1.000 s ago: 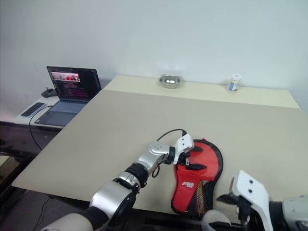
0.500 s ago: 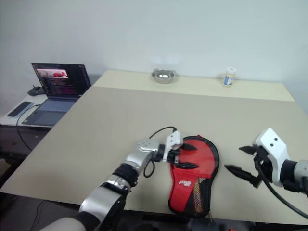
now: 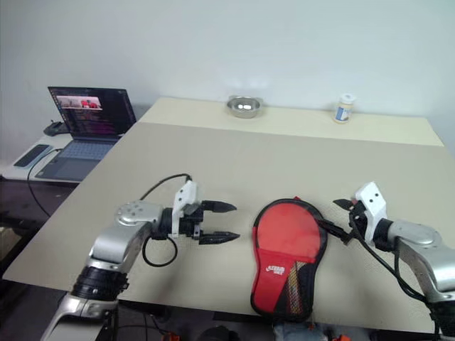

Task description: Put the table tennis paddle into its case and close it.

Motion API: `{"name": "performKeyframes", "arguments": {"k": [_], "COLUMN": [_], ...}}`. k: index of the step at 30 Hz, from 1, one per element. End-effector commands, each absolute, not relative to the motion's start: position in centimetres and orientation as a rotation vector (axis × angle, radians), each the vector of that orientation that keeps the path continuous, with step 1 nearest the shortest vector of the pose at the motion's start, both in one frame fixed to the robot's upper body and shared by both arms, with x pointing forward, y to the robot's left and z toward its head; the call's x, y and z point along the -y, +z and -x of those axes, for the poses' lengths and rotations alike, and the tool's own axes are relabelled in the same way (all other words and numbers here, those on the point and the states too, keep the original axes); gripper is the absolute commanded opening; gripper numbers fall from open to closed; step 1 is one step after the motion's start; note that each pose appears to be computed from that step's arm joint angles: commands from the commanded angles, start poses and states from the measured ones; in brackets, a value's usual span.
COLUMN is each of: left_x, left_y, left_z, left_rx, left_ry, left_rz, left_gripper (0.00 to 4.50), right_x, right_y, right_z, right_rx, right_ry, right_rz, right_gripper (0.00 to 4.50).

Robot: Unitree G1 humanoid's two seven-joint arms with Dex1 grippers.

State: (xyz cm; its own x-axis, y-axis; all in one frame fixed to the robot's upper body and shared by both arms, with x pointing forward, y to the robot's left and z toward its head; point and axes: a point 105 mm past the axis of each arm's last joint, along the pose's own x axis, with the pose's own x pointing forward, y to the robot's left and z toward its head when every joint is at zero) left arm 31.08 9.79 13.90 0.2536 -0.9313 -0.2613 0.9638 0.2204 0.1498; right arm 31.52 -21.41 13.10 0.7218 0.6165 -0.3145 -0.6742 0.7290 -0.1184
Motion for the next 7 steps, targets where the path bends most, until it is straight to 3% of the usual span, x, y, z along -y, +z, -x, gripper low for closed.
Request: {"name": "performKeyframes", "arguments": {"k": [1, 7], "left_x": [-8.61, -8.76], "left_y": [14.55, 14.06], "left_z": [-30.42, -31.28], "left_rx": [-0.071, -0.086], "left_ry": [-1.349, -1.300], "left_rz": [-0.334, -0.296], "left_gripper": [4.16, 4.16], "right_x": [22.40, 22.51], "right_y": [15.53, 16.18], "right_z": [-32.40, -31.97], "right_rx": [-0.184, -0.178], "right_ry": [0.708, 0.694], "right_rz": [0.295, 0.305], "right_gripper": [4.48, 4.48]}}
